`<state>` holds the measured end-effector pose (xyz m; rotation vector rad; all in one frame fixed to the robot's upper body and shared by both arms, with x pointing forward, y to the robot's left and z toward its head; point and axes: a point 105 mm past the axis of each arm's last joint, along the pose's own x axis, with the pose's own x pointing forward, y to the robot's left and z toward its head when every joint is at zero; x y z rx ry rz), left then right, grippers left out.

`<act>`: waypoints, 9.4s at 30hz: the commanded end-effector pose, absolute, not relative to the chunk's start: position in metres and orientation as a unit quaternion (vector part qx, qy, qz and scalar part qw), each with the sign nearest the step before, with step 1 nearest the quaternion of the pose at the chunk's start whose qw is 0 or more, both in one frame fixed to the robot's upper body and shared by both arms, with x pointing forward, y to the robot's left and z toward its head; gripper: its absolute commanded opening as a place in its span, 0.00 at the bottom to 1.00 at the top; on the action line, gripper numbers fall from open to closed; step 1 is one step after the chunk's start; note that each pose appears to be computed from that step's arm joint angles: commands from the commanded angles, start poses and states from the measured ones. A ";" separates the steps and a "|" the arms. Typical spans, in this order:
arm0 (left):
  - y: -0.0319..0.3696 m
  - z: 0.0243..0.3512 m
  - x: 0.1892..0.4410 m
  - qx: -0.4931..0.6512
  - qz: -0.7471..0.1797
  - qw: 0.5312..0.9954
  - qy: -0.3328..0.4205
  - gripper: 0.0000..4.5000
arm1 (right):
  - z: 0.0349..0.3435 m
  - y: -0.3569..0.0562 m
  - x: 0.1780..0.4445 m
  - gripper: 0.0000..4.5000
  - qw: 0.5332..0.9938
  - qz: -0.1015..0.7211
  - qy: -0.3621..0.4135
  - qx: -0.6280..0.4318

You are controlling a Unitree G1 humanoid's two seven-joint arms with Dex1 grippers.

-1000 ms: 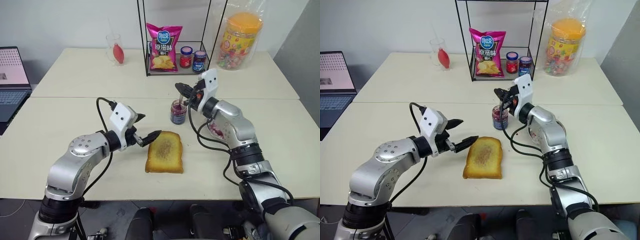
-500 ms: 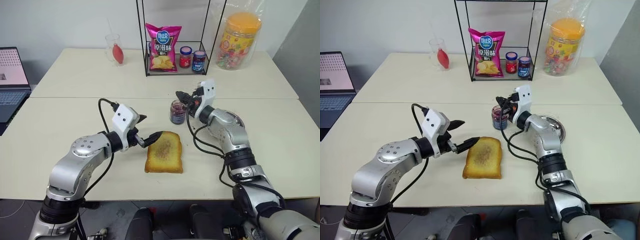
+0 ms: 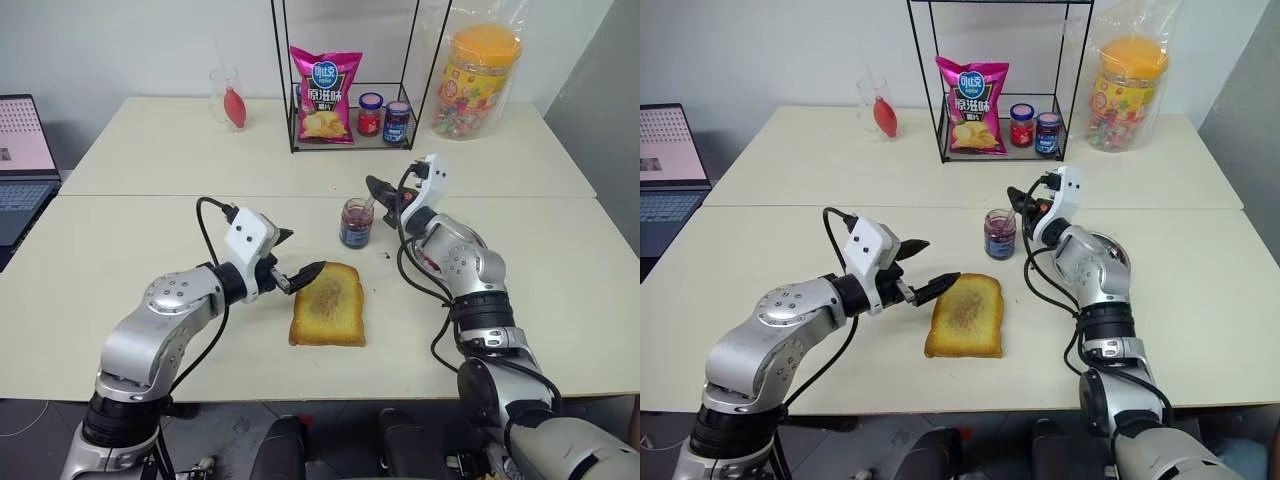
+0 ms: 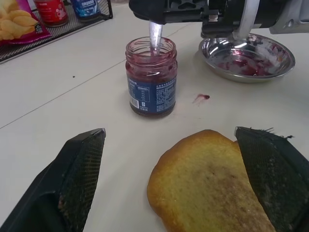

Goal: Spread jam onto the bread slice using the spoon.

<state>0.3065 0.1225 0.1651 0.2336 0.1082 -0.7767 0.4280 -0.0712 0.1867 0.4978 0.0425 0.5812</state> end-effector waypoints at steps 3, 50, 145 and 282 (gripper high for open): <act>0.114 0.176 0.303 0.125 -0.390 0.912 0.026 1.00 | 0.221 -0.072 0.427 0.01 0.915 0.292 -0.021 0.277; 0.121 0.176 0.312 0.133 -0.372 0.919 0.021 1.00 | 0.227 -0.094 0.423 0.01 0.893 0.252 -0.026 0.372; 0.185 0.115 0.229 0.227 -0.436 0.867 0.081 1.00 | 0.164 0.030 0.301 0.01 0.819 0.516 0.104 0.230; 0.080 0.187 0.275 0.227 -0.530 0.817 -0.023 1.00 | 0.214 -0.222 0.363 0.01 0.927 0.162 -0.064 0.332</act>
